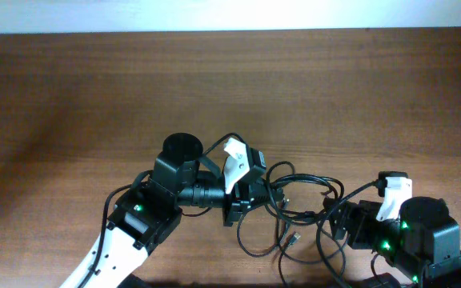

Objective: Untangle cables

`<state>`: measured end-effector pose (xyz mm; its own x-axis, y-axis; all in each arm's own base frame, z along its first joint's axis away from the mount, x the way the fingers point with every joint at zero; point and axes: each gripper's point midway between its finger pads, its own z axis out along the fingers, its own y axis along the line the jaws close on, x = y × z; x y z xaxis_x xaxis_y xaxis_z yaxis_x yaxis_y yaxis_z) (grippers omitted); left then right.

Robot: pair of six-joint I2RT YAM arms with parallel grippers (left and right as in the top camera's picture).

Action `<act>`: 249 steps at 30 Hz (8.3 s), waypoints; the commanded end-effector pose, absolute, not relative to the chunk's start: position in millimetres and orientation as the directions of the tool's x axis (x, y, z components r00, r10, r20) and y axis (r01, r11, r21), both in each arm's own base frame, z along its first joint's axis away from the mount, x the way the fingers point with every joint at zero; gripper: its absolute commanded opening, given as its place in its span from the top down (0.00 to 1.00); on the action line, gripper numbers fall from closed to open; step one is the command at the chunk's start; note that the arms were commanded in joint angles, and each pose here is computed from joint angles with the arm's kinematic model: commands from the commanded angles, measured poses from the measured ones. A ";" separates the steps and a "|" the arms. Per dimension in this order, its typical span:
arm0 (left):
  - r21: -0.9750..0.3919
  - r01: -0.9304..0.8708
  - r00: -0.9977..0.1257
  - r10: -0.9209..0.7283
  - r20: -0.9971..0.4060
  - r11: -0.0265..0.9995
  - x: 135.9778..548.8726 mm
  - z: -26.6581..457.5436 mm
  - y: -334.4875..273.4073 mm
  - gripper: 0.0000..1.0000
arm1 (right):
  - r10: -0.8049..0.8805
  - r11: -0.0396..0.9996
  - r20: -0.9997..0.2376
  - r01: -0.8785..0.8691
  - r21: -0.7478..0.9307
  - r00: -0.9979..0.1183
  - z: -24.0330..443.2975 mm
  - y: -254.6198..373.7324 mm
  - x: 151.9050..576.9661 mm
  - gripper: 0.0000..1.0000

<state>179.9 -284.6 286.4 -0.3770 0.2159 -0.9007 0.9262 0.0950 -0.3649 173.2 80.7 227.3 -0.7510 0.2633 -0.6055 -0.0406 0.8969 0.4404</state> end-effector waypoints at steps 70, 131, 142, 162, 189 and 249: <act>-0.209 0.944 -0.170 0.166 -0.971 -0.256 136.3 301.9 -260.9 1.00 | -0.229 0.635 -0.945 -0.772 0.036 -0.233 308.4 150.2 172.1 0.39; -0.493 0.686 -0.652 0.151 -0.743 0.534 240.9 238.5 -239.4 0.01 | 0.355 0.765 -0.931 -0.547 0.340 -0.082 423.8 130.7 258.9 0.96; -0.474 0.637 -0.681 0.155 -0.716 0.608 245.7 224.9 -228.9 0.01 | 0.284 0.841 -0.658 -0.149 0.520 -0.697 188.8 153.2 374.8 0.10; -0.523 0.510 -0.730 0.022 -0.683 0.683 254.3 233.3 -216.1 0.01 | 0.156 0.720 -0.182 -0.014 0.693 -0.971 126.9 186.5 286.0 0.01; -0.186 -0.063 -0.779 -0.165 -0.605 0.980 270.0 171.3 -102.0 0.01 | 0.338 0.782 -0.058 0.246 0.573 -0.939 13.5 216.5 322.7 0.67; -0.058 0.635 -0.616 0.460 -0.640 0.770 243.7 173.4 -160.0 0.01 | -0.417 0.670 -0.696 -0.715 0.200 -0.585 45.8 290.9 332.4 0.07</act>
